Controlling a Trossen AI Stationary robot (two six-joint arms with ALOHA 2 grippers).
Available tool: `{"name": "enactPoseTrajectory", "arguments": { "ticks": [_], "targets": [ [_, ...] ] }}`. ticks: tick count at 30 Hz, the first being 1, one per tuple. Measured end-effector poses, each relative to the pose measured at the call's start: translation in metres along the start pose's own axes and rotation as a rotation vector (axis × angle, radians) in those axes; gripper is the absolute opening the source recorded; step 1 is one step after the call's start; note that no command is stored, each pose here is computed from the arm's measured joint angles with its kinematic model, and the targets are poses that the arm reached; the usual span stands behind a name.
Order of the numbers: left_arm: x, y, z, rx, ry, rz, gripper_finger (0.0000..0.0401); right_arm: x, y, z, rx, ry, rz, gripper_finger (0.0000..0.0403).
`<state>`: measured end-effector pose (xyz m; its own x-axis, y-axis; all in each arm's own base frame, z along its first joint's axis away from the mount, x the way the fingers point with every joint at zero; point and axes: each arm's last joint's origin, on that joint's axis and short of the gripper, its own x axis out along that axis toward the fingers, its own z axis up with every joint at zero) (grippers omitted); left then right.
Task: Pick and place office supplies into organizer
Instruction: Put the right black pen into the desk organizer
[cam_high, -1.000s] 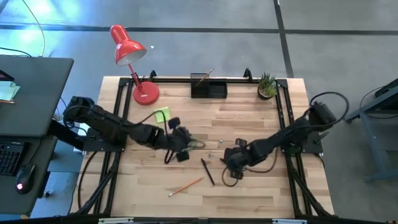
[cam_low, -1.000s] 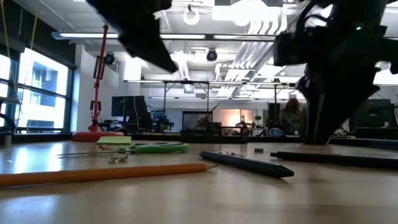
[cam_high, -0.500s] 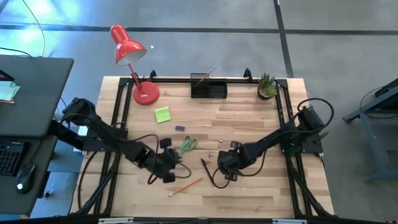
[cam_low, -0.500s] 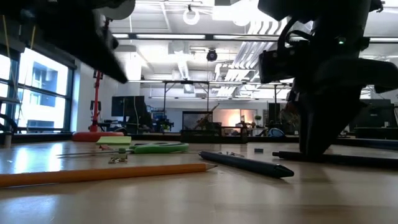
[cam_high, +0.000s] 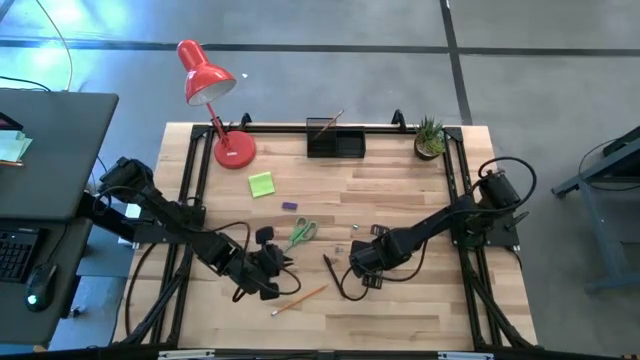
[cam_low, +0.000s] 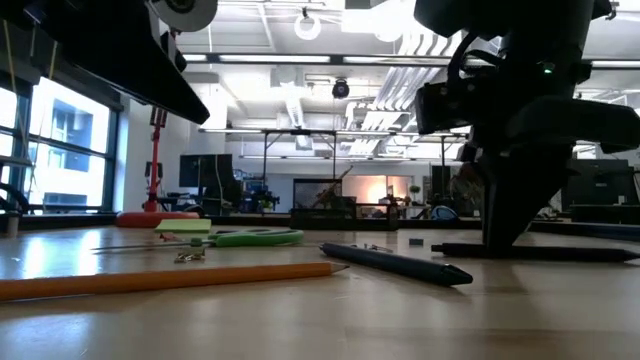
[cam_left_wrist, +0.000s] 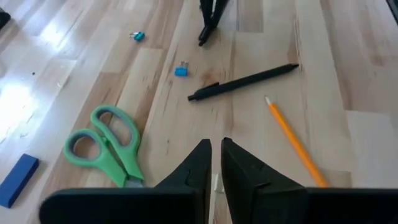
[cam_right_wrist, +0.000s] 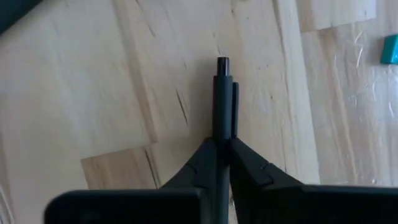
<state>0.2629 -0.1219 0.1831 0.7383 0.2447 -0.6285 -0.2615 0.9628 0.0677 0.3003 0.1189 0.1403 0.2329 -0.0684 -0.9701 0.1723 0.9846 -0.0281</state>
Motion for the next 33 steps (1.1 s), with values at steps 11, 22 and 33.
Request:
{"name": "enactPoseTrajectory", "arguments": {
  "ticks": [11, 22, 33],
  "targets": [
    [0.0, 0.0, -0.001, 0.019, 0.009, 0.007, 0.0026, -0.014, -0.003, 0.018, -0.004, -0.08, -0.086, 0.0008],
    [0.0, -0.003, 0.005, 0.043, -0.044, -0.023, 0.0019, -0.077, -0.051, 0.022, 0.089, -0.693, -0.46, 0.0],
    [-0.001, -0.005, 0.008, 0.086, -0.073, -0.045, 0.0017, -0.079, -0.148, -0.005, 0.234, -0.966, -0.144, 0.0]
  ]
}}
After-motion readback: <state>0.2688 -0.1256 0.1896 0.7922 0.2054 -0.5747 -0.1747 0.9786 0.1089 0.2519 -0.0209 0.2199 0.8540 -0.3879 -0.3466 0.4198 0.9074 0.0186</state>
